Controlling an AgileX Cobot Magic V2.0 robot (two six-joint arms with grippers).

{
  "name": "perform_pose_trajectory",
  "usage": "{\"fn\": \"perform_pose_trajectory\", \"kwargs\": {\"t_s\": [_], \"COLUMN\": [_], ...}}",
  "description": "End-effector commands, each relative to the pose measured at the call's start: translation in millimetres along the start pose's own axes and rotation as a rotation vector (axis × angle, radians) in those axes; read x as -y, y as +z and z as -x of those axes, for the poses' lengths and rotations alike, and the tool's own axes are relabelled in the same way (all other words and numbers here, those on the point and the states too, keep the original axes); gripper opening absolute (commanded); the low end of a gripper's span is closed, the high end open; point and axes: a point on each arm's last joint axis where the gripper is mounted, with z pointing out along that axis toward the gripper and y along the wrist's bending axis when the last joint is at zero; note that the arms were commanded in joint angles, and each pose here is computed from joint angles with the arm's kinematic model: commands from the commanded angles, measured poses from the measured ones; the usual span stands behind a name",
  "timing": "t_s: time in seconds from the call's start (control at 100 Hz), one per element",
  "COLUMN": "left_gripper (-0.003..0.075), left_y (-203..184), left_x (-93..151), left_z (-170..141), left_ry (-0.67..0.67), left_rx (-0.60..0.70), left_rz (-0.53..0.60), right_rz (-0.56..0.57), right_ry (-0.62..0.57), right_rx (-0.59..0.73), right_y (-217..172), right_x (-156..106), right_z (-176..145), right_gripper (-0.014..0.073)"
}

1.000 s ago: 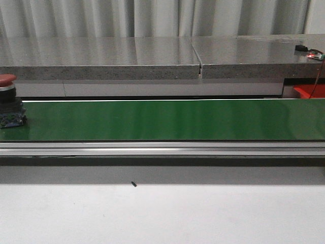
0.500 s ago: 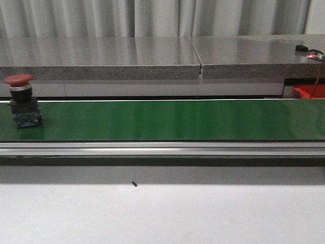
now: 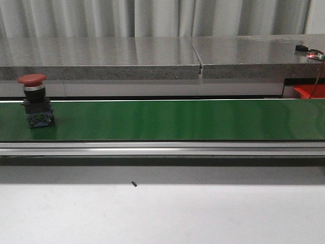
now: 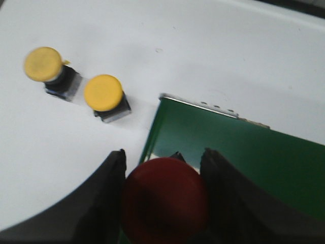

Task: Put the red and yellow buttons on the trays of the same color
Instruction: 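Grasp another red button from the table with the left gripper, then lower the red button onto the conveyor and open the left gripper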

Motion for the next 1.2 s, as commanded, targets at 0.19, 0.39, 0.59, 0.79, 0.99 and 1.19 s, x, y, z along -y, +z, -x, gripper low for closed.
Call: {"fn": "perform_pose_trajectory", "kwargs": {"t_s": [0.19,0.39,0.59,0.79,0.99,1.19], "left_gripper": [-0.0014,-0.0013,-0.0004,0.0195,0.0646,0.0659], "left_y": [-7,2,17,25,16,-16], "left_x": [22,21,20,20,21,27], "left_z": [-4,-14,-17,-20,-17,-10], "left_ry": [0.031,0.030,0.033,0.033,0.025,0.063], "left_rx": [0.107,0.080,0.048,0.017,0.051,0.168], "left_rz": [-0.057,-0.053,-0.049,-0.047,-0.056,-0.075], "right_rz": [-0.022,-0.022,-0.022,-0.022,-0.022,-0.022], "right_ry": [-0.004,-0.004,-0.004,-0.004,-0.004,-0.004], "right_rx": [0.097,0.097,0.097,0.097,0.097,0.097], "right_y": [-7,-7,-7,-7,-7,-7], "right_x": [1,1,1,1,1,1], "right_z": [13,13,13,13,13,13], "right_gripper": [-0.0109,-0.0109,-0.0109,-0.0109,-0.0109,-0.0109]}}
